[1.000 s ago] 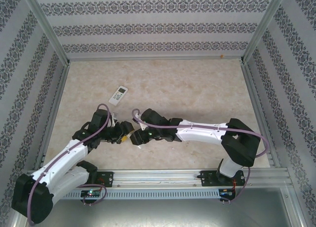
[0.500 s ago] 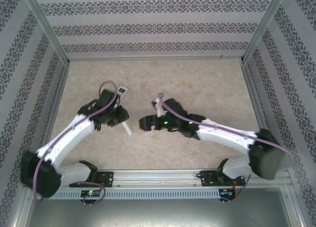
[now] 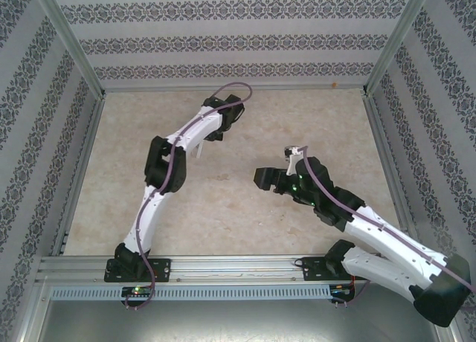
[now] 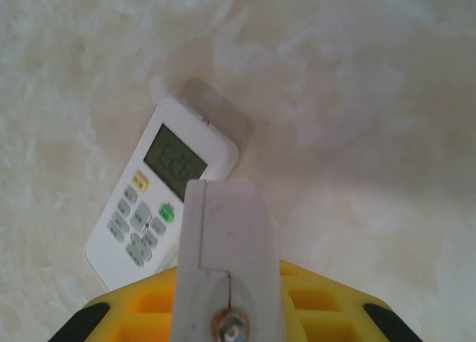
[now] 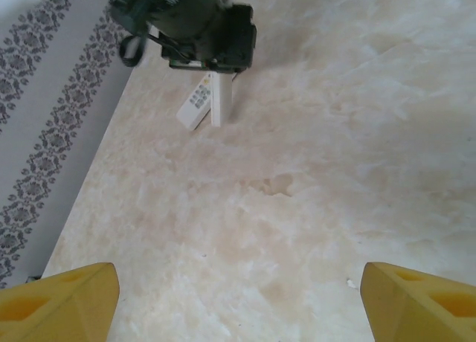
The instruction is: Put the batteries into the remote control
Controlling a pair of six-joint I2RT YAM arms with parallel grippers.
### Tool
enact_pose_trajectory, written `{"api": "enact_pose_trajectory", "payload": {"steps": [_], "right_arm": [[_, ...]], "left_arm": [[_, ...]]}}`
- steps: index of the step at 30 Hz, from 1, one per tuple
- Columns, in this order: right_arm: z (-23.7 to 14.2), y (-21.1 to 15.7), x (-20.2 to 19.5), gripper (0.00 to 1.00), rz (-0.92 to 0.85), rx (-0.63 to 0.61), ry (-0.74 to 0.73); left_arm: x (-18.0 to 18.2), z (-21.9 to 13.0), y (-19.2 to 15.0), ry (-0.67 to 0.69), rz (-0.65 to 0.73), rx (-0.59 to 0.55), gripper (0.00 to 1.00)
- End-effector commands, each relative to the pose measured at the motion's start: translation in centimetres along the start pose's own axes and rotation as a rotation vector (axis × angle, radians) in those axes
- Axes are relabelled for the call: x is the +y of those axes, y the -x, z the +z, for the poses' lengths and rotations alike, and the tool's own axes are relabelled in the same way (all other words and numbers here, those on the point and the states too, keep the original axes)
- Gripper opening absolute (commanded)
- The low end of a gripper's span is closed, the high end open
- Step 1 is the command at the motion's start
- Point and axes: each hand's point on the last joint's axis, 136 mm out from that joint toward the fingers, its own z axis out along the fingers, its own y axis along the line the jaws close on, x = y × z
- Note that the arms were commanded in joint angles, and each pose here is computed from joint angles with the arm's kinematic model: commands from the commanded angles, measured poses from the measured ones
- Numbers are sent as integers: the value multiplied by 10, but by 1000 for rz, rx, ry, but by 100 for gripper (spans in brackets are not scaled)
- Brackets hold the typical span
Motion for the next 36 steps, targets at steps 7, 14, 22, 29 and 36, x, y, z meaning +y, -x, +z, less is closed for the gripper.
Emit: {"api": "enact_pose_trajectory", "payload": {"steps": [7,14,22,29,36], "right_arm": [[-20,-2,-29,85,51,-23,-95],[-40,2,-45,86,75,-64,-156],[-56,20,-62,94,87,-105,-248],[-63,52,-110,98,101,-184,-424],[-69,84,-206,97,-153,-377,-789]], "left_arm": [[-8,15,-12,252,328,-26,22],[-36,-22,0,81,316,-148,43],[-14,-118,20,-247,154,-257,68],[37,-228,4,-675,-17,-498,90],[130,-235,-71,-716,-186,-940,100]]}}
